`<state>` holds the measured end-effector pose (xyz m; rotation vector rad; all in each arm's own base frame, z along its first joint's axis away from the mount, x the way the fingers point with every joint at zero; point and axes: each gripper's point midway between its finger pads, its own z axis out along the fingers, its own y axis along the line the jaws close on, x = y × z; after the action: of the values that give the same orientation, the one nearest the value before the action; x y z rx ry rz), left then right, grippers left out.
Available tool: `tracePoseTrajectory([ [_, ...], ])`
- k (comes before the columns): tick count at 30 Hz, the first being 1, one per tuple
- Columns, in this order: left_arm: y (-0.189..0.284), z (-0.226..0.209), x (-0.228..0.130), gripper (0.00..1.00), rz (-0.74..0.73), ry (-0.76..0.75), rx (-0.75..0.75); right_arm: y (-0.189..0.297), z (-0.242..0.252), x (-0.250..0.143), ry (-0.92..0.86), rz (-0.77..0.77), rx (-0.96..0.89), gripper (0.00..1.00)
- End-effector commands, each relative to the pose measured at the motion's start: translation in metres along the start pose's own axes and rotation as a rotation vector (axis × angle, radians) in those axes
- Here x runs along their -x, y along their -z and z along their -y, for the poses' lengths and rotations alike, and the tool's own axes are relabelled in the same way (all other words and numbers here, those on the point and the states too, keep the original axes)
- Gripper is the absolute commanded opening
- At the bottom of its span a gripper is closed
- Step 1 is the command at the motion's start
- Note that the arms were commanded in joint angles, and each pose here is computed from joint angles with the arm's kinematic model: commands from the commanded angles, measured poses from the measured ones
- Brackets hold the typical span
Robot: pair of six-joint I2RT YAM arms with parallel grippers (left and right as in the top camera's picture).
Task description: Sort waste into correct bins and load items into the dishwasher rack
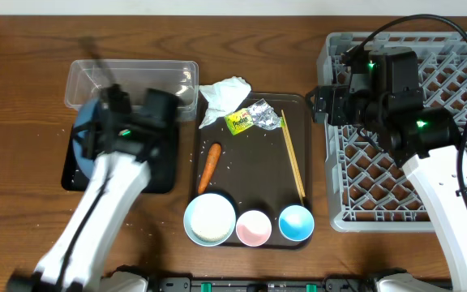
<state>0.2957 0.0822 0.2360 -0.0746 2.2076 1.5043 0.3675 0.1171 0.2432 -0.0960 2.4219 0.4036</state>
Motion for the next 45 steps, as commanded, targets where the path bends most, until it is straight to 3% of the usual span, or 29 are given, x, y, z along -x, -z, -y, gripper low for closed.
tracePoseTrajectory([
  [1, 0.016, -0.034, 0.021, 0.06, 0.097, 0.040, 0.236, 0.008, 0.001, 0.010, -0.012, 0.036, -0.005, 0.93],
  [5, 0.015, -0.027, 0.020, 0.06, 0.092, 0.045, 0.188, 0.008, 0.001, 0.010, -0.012, 0.034, -0.005, 0.93],
  [9, 0.021, -0.038, 0.026, 0.06, 0.102, 0.169, 0.089, 0.008, 0.001, 0.009, -0.012, 0.032, -0.006, 0.93],
  [15, 0.041, -0.040, 0.047, 0.06, 0.163, 0.453, -0.339, 0.008, 0.001, 0.010, -0.012, 0.035, -0.005, 0.95],
  [18, 0.092, -0.009, 0.070, 0.06, 0.267, 0.519, -0.807, 0.008, -0.006, 0.009, -0.009, 0.027, 0.035, 0.98],
  [20, 0.123, 0.001, 0.080, 0.06, 0.321, 0.534, -1.018, 0.009, -0.020, 0.007, -0.003, 0.016, 0.111, 0.98],
  [26, 0.174, 0.026, 0.085, 0.06, 0.348, 0.469, -1.343, 0.032, -0.094, 0.014, 0.217, 0.070, 0.528, 0.93],
  [32, 0.214, 0.028, 0.094, 0.06, 0.383, 0.471, -1.578, 0.031, -0.118, 0.010, 0.266, 0.073, 0.574, 0.85],
  [34, 0.216, 0.028, 0.094, 0.06, 0.389, 0.470, -1.589, 0.029, -0.128, 0.003, 0.284, 0.055, 0.592, 0.77],
  [36, 0.216, 0.027, 0.095, 0.06, 0.392, 0.472, -1.588, 0.025, -0.136, -0.002, 0.298, 0.040, 0.596, 0.63],
  [38, 0.216, 0.026, 0.096, 0.06, 0.398, 0.475, -1.588, 0.019, -0.135, -0.004, 0.302, 0.035, 0.556, 0.26],
  [40, 0.218, 0.025, 0.098, 0.06, 0.409, 0.479, -1.593, 0.012, -0.124, -0.002, 0.296, 0.039, 0.477, 0.01],
  [41, 0.218, 0.024, 0.099, 0.12, 0.416, 0.481, -1.595, 0.008, -0.115, 0.000, 0.291, 0.047, 0.422, 0.01],
  [42, 0.219, 0.023, 0.100, 0.25, 0.424, 0.485, -1.596, 0.007, -0.104, 0.005, 0.284, 0.062, 0.358, 0.01],
  [44, 0.219, 0.019, 0.102, 0.98, 0.440, 0.494, -1.593, 0.008, -0.079, 0.017, 0.227, 0.104, 0.222, 0.01],
  [45, 0.218, 0.017, 0.103, 0.98, 0.448, 0.502, -1.584, 0.013, -0.059, 0.027, 0.156, 0.139, 0.135, 0.01],
])
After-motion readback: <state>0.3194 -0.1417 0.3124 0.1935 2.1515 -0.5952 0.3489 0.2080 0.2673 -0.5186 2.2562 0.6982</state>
